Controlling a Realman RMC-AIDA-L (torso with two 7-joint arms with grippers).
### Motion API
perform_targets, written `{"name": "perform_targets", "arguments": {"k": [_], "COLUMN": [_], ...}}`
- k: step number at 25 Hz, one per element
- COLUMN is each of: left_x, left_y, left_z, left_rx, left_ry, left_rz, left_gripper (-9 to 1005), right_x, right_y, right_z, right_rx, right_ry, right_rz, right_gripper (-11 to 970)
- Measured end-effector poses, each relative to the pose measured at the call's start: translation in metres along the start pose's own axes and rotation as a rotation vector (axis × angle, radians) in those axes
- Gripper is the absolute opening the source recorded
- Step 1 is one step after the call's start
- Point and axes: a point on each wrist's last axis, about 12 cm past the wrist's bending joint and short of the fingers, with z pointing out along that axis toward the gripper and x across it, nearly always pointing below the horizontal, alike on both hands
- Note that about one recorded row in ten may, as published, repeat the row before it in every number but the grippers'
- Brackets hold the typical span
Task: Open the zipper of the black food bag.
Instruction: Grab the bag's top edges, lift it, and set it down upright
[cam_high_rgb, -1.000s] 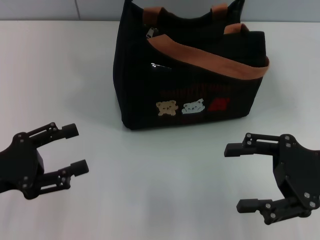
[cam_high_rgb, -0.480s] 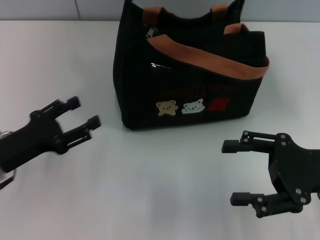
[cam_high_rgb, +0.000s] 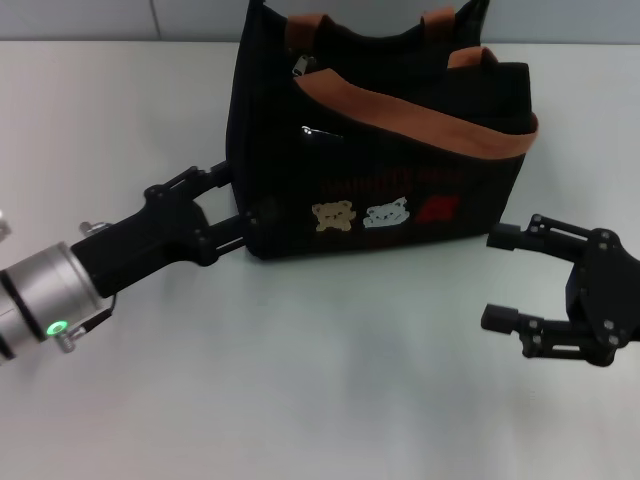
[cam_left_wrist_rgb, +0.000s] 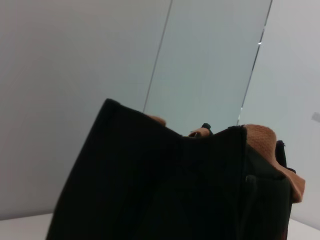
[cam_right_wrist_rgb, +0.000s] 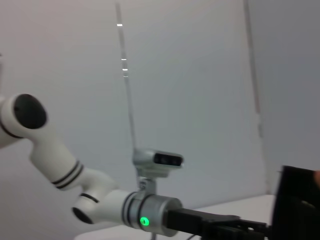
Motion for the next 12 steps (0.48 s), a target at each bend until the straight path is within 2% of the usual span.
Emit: {"name": "perform_targets", "arguments": {"k": [8,12], "left_x": [0.002,0.004], "left_y": [-0.005,-0.007], "left_z": [0.029,0.036], "left_rx": [-0.007,-0.011], "left_ry": [0.007,0.018], "left_rz": [0.045,0.064], "left_gripper": [796,654], "right_x": [0.007,0.009], "right_y": [-0.002,-0.002], "right_z": [-0.003,-0.004], "right_rx": [0.07,0.088], "right_ry": [0.017,0.015], "right_rz": [0.015,0.022], "right_gripper": [827,827]}}
